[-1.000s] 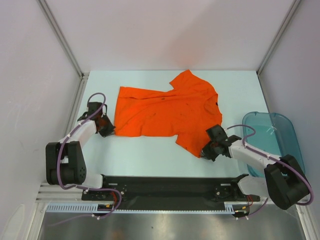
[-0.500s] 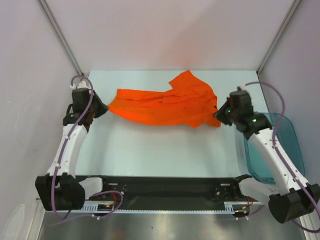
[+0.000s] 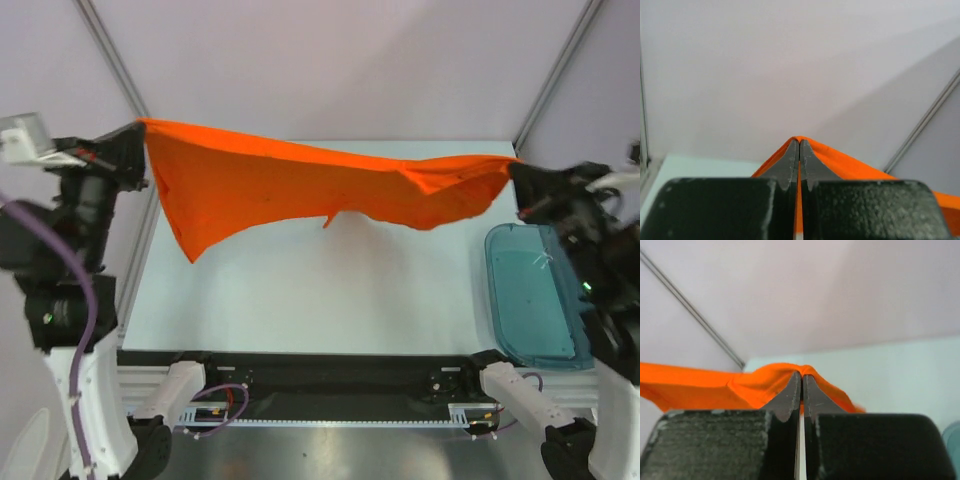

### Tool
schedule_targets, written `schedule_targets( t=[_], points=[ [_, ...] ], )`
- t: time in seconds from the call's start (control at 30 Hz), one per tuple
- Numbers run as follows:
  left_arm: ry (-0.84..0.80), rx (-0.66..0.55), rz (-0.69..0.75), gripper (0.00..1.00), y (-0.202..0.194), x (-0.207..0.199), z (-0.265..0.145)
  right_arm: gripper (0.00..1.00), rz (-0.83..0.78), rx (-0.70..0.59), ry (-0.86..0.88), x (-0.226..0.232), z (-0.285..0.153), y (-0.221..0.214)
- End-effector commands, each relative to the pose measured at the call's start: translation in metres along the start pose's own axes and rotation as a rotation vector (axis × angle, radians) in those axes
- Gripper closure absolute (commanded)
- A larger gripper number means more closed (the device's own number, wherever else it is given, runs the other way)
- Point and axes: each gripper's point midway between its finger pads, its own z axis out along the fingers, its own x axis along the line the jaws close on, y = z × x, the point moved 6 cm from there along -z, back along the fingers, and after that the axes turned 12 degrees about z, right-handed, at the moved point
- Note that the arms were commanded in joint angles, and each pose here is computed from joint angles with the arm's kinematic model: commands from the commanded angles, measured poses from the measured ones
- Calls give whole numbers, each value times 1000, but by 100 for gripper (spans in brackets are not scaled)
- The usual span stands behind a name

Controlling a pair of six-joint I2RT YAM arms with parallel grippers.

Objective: Fold and stack the t-shirts
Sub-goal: Flatten the tshirt out

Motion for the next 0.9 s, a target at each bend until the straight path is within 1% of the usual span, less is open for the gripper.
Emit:
schedule_targets(
  t=[0.0,0.1,0.17,0.2,0.23,0.27,0.3,0.37,0.4,0.43,0.47,0.5,0.53,0.57,0.6,0.63,0.67,0.73,0.77,0.8,0.83,0.87],
  points=[
    [20,-158,62,100,58,-9,-32,100,-93,-223,128,28,-54,55],
    [-4,-234,70,100,88,-19,-54,100,-101,-321,177,41,-89,80],
    [9,-264,71,99,100,-19,-64,100,-86,-342,184,44,-99,88],
    [-7,-265,68,100,102,-21,-66,100,-78,-367,203,50,-108,96],
    [32,-268,66,100,103,-16,-64,100,-73,-368,206,52,-109,97],
    [37,-244,65,100,97,-15,-55,100,-63,-370,208,53,-109,99],
    [29,-227,65,100,93,-15,-49,100,-60,-375,188,51,-106,100],
    [31,-181,63,100,80,-14,-33,100,-55,-340,138,45,-87,94],
    [33,-124,62,100,62,-12,-15,100,-57,-325,113,41,-78,90],
    [28,-98,63,100,53,-12,-7,100,-54,-284,77,34,-58,78],
    [34,-69,65,100,44,-10,3,100,-48,-268,55,29,-49,73],
    [43,3,68,100,19,-7,22,100,-43,-266,42,26,-37,68],
    [51,43,71,100,6,-5,31,100,-47,-215,-1,13,-18,49],
    [69,184,83,100,-51,4,60,100,-56,-165,-102,-12,15,21],
    [69,185,83,100,-52,4,61,100,-51,-174,-96,-11,16,23],
    [72,260,101,100,-79,8,77,100,-50,-148,-135,-20,28,11],
    [71,287,106,100,-94,10,85,100,-63,-90,-188,-36,48,-12],
    [85,422,133,100,-156,21,106,100,-79,-50,-209,-49,72,-32],
    [95,464,129,100,-186,27,114,100,-94,19,-260,-68,93,-58],
    [91,483,123,100,-203,33,120,100,-98,31,-280,-77,103,-65],
    [88,442,123,100,-213,35,131,100,-107,53,-302,-86,111,-75],
    [97,488,120,100,-243,42,141,100,-109,81,-329,-99,122,-87]
  ],
)
